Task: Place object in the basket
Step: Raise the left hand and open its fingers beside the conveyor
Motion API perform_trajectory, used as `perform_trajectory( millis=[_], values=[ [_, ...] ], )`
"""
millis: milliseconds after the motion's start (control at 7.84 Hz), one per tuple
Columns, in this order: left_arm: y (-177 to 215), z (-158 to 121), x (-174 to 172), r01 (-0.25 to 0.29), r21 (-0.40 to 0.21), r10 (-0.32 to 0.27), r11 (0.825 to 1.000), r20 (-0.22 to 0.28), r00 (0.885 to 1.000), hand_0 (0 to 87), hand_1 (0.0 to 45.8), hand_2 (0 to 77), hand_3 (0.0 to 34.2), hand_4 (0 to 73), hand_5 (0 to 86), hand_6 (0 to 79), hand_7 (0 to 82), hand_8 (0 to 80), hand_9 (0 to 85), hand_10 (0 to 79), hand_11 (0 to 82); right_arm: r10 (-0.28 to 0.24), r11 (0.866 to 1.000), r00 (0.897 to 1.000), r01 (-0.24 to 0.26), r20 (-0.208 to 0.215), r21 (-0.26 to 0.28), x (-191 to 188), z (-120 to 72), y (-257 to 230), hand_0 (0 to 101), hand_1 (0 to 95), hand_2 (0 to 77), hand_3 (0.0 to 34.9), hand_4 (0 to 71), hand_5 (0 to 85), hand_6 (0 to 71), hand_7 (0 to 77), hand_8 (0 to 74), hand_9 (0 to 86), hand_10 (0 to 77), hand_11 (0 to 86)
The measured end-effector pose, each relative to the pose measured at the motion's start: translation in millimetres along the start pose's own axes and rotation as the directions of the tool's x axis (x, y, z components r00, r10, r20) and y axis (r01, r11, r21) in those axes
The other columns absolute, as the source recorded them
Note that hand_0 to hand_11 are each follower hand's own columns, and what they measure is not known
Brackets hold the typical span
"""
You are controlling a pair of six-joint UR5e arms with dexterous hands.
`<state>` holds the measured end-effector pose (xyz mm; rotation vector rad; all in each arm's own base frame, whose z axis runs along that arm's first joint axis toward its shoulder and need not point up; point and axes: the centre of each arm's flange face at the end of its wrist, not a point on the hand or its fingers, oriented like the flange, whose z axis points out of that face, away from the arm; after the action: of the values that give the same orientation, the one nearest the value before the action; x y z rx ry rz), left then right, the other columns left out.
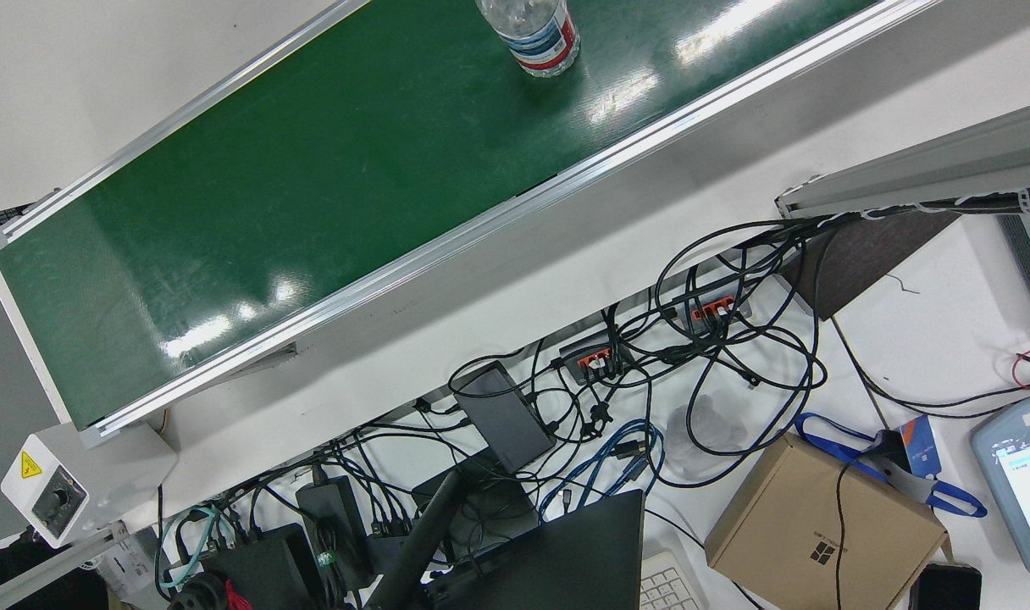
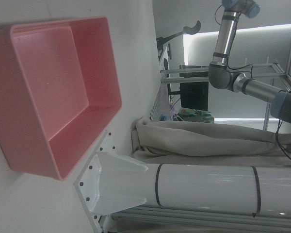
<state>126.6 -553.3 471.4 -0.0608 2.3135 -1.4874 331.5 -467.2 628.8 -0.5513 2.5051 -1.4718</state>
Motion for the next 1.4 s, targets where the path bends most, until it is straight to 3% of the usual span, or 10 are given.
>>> perform_trajectory(
  millis=[1275, 1403],
  values=[
    [6.4, 6.9, -0.3, 0.004, 0.006, -0.004, 1.0, 0.004, 1.0, 53.4, 11.4, 0.5, 0.0, 8.7, 13.1, 2.7, 0.5, 1.1, 1.1, 6.0, 10.4, 0.0, 1.0, 1.0, 0.0, 0.0, 0.0, -0.1, 0.0, 0.0, 0, 0.0, 0.5, 0.1, 0.5, 0.0, 0.0, 0.5, 0.0, 0.0, 0.5, 0.0],
    [6.1, 6.7, -0.8, 0.003, 0.009, -0.003, 1.0, 0.006, 1.0, 53.7, 8.7, 0.5, 0.0, 8.7, 13.1, 2.7, 0.5, 1.1, 1.1, 6.0, 10.4, 0.0, 1.0, 1.0, 0.0, 0.0, 0.0, -0.1, 0.0, 0.0, 0, 0.0, 0.5, 0.1, 0.5, 0.0, 0.0, 0.5, 0.0, 0.0, 0.5, 0.0]
  ],
)
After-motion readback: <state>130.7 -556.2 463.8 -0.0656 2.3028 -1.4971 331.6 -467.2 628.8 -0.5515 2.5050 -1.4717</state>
